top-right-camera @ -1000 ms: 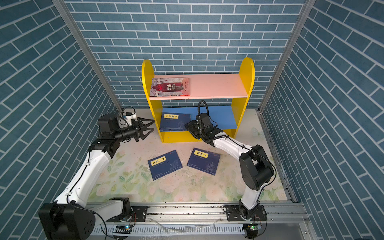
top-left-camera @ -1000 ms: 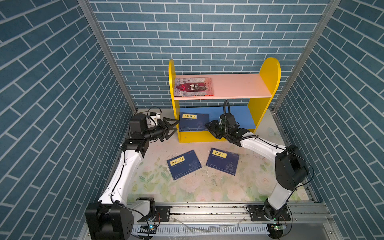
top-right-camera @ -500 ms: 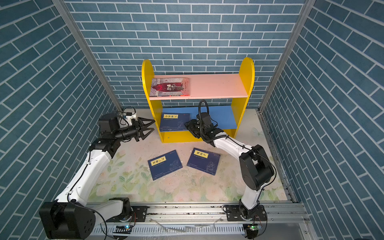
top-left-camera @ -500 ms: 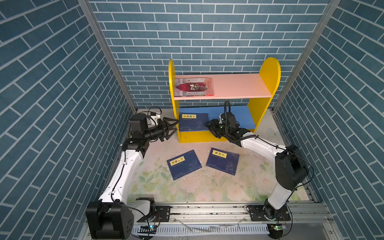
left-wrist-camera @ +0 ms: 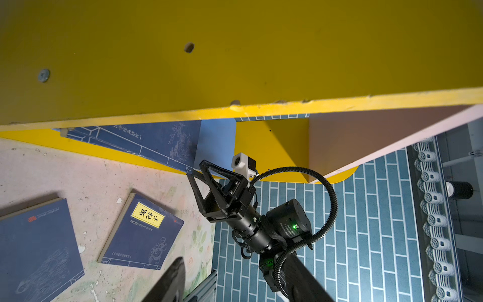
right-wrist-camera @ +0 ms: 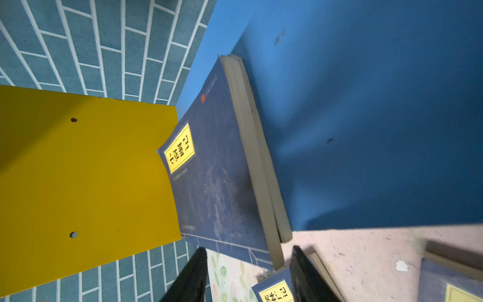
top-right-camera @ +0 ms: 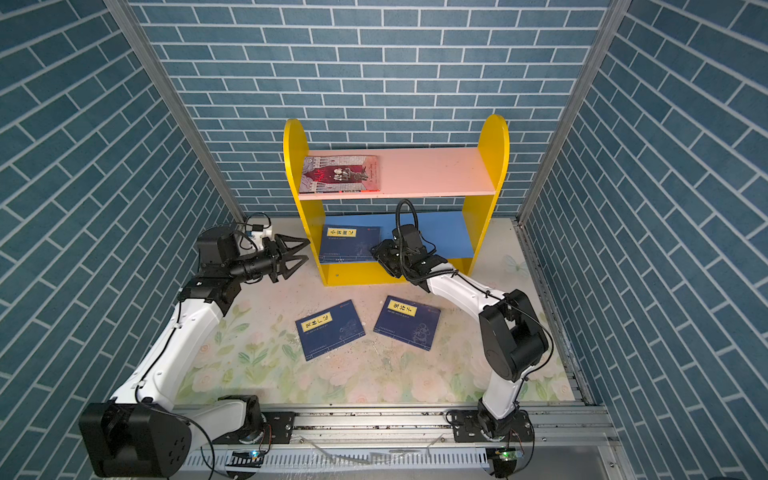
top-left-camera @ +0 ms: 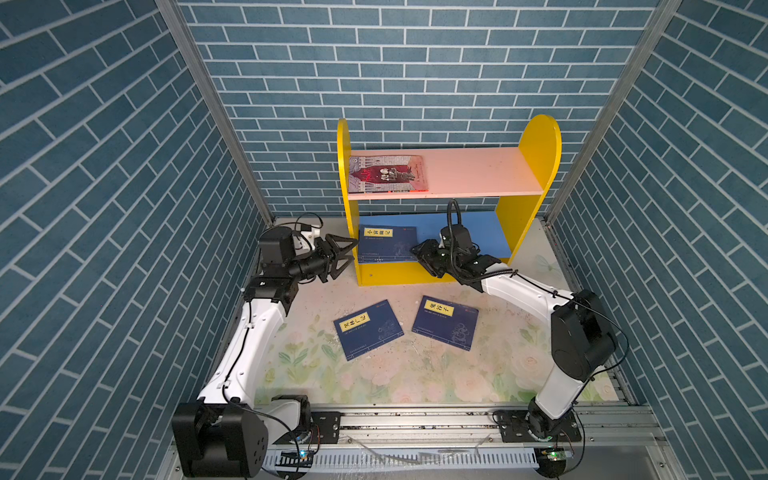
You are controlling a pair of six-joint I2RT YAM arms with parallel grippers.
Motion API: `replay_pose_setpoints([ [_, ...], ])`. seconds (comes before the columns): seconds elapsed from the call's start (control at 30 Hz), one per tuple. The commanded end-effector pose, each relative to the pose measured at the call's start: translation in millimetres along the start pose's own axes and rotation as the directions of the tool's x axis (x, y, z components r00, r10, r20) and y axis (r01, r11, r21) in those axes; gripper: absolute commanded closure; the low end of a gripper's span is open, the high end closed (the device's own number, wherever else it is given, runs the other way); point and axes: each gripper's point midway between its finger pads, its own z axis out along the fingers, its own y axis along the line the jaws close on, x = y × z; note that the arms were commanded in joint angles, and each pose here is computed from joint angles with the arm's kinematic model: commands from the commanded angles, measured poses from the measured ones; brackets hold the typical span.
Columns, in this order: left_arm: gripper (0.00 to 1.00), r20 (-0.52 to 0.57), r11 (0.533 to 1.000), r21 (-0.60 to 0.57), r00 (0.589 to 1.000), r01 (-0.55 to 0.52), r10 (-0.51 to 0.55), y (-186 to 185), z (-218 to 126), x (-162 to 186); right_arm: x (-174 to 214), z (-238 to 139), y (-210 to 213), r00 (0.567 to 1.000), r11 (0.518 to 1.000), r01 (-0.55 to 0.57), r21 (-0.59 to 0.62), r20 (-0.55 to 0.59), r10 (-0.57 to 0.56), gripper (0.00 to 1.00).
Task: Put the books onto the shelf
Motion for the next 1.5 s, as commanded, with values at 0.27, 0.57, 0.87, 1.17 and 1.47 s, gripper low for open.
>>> replay_pose_setpoints([
  [0.27,0.37,-0.003,1.000,0.001,1.000,0.006,-0.006,5,1,-1,3,-16,26,0.999,0.998,-0.009,-0.057,-0.036,0.007,0.47],
  [0.57,0.37,0.000,1.000,0.002,1.000,0.011,-0.011,5,2,-4,4,-9,33,0.998,0.996,-0.020,-0.082,-0.055,0.016,0.47],
  [0.87,0.37,0.005,1.000,0.010,1.000,0.011,-0.011,3,2,-7,6,-29,44,0.999,0.992,0.040,-0.121,-0.019,-0.042,0.49],
  [1.17,0.37,0.003,1.000,0.005,1.000,0.014,-0.014,6,4,-9,43,-17,37,0.987,0.992,0.059,-0.108,-0.143,-0.074,0.51],
  [1.47,0.37,0.005,1.000,0.004,1.000,0.014,-0.014,5,3,-10,47,1,33,0.981,0.994,0.051,-0.099,-0.182,-0.068,0.51],
])
